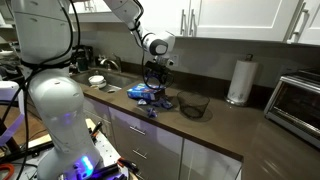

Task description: Put the box upright

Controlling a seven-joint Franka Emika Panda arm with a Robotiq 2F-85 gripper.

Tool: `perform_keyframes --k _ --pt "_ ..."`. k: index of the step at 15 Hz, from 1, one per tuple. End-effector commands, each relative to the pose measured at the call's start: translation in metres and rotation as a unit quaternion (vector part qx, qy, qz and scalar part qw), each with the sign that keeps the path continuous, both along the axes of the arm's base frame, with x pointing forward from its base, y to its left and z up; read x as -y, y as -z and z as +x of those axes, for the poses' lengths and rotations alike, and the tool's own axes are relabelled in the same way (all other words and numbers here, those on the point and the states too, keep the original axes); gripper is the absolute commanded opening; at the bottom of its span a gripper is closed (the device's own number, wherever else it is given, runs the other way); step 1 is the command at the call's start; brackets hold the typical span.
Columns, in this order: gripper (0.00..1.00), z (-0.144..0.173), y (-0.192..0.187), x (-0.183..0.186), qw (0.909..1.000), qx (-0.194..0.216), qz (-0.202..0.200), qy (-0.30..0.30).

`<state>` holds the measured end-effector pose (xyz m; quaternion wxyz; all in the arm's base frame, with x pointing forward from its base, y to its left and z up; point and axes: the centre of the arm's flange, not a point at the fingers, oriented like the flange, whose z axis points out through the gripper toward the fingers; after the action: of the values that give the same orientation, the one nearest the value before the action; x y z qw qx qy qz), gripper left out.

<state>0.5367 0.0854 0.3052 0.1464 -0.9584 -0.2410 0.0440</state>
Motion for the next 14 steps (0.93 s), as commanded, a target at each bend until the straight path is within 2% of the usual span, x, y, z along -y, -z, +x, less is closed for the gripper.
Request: perform_keyframes --k 1,9,13,14 --pt "1.0 0.003 0.005 0.005 0.9999 -0.009 0.006 0.009" --pt "1.0 0.011 0.038 0.012 0.9998 -0.005 0.021 -0.001" --pt "0.98 0.014 0.046 0.011 0.9982 -0.01 0.059 -0.011" --pt "0.74 0.013 0.045 0.009 0.9976 -0.008 0.067 -0.014"
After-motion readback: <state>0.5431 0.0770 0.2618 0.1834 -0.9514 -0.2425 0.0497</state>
